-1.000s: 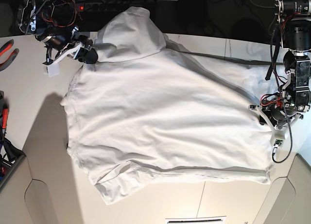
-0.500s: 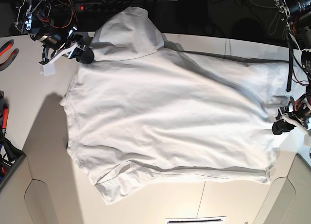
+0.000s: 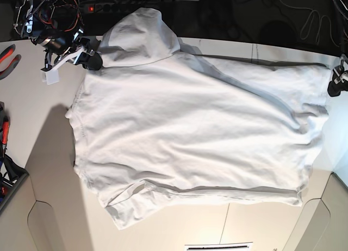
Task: Layout the t-shirt on the table in an organized manner, then fold the t-shirt properly
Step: 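Hold the collar-side corners with both grippers and stretch the shirt flat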
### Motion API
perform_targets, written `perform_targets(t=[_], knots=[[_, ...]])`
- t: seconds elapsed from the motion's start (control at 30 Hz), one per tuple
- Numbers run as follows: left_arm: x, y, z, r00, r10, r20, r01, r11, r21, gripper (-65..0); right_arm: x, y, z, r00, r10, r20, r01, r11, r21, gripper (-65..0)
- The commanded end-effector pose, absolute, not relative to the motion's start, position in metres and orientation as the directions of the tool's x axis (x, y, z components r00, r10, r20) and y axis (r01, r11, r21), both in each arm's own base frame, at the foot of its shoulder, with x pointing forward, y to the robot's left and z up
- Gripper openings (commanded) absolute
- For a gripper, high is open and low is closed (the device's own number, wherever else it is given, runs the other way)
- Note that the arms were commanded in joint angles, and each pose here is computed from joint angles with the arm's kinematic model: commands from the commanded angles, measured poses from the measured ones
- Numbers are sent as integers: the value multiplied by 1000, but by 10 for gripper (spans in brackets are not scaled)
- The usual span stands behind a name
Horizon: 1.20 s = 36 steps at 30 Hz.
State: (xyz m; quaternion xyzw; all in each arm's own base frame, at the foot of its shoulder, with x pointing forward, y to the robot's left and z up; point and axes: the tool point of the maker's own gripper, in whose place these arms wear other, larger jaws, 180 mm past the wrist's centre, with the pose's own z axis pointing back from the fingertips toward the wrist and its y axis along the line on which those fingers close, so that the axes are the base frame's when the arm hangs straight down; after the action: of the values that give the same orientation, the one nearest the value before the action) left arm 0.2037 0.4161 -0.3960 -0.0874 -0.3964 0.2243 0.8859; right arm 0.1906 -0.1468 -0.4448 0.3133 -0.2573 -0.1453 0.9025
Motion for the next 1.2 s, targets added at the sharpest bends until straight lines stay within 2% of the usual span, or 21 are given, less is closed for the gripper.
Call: perform_targets(t=[0.0,0.2,0.53,0.7,0.97,1.0,1.03,1.1,1.17], knots=[[208,427,-379,551,446,705,-315,894,-319,-301,197,-149,-436,811,-422,406,75,762,643,-650],[182,430,-397,562,475,677,-383,875,-296,-301,197,-149,-436,811,-422,406,75,762,643,-650],[160,423,-439,499,608,617,-484,787,-384,-301,196,-149,-436,813,-420,403,75,762,643,-650],[162,417,-447,450,681,578,-502,728,-468,-301,197,-148,-435,811,-424,403,74,758,648,-650],[179,408,-444,445,700,559,-477,713,-514,-304,196,-148,-436,815,-421,398,73,756,650,-650],[179,408,-443,442,701,559,-477,712,-516,-328,195,-146,-435,818,-422,391,73,750,657,-650],[179,408,-444,444,702,557,-476,711,-517,-401,195,-144,-434,819,-426,384,71,740,669,-650],[180,407,-443,438,708,554,-474,706,-526,-626,194,-140,-431,821,-433,372,68,722,689,-650],[181,406,-440,426,716,553,-466,697,-545,-650,194,-137,-428,823,-424,378,48,714,699,-650]])
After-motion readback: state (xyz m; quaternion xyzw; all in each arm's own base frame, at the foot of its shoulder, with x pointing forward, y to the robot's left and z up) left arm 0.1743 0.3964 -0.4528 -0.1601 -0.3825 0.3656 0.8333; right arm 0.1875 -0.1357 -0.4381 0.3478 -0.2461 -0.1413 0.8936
